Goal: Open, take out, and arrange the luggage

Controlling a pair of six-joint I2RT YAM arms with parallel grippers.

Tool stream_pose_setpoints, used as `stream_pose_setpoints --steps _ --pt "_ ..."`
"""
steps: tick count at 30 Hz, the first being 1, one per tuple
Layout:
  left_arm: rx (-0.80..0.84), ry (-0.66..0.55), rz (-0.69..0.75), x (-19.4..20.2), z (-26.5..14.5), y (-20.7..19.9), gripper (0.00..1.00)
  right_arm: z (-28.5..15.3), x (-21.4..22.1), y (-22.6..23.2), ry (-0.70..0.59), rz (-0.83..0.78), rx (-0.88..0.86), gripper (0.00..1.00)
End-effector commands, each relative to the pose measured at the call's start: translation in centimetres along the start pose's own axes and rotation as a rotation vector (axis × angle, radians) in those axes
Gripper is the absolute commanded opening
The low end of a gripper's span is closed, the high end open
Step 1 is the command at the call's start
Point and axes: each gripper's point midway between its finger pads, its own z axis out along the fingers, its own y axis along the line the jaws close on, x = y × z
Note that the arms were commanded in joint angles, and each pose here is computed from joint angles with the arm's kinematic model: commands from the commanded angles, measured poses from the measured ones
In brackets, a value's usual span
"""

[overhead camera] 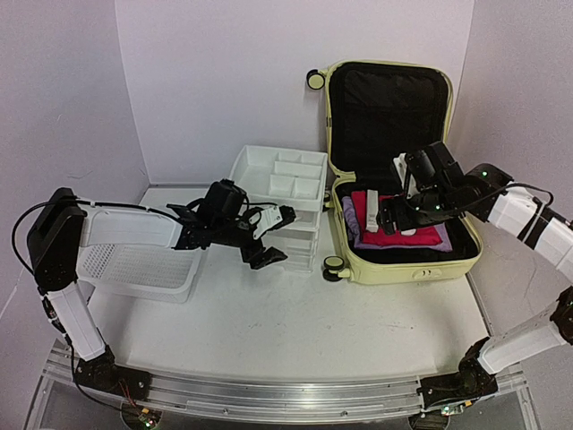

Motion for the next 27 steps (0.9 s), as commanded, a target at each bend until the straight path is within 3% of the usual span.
stream_pose_setpoints --steps 1,7,12,20,27 --pt "0.008 -0.001 0.132 -1.0 0.4 0.6 0.86 -0.1 -1.2 0.0 -0.039 0.008 0.005 0.92" --pt "0.058 0.072 0.146 0.3 2.1 0.5 0.85 0.1 -0.9 -0.1 -0.031 0.009 0.009 0.92" --pt "0.118 0.107 0.116 0.8 1.7 -0.6 0.73 1.3 -0.6 -0.3 -0.001 0.015 0.006 0.95" --pt "0.151 0.117 0.058 1.8 -0.1 -2.3 0.64 7.1 -1.2 -2.7 0.144 0.178 -0.035 0.95" --pt "0.167 0.113 0.008 2.0 -1.3 -3.2 0.60 13.0 -2.7 -6.5 0.213 0.262 0.032 0.86"
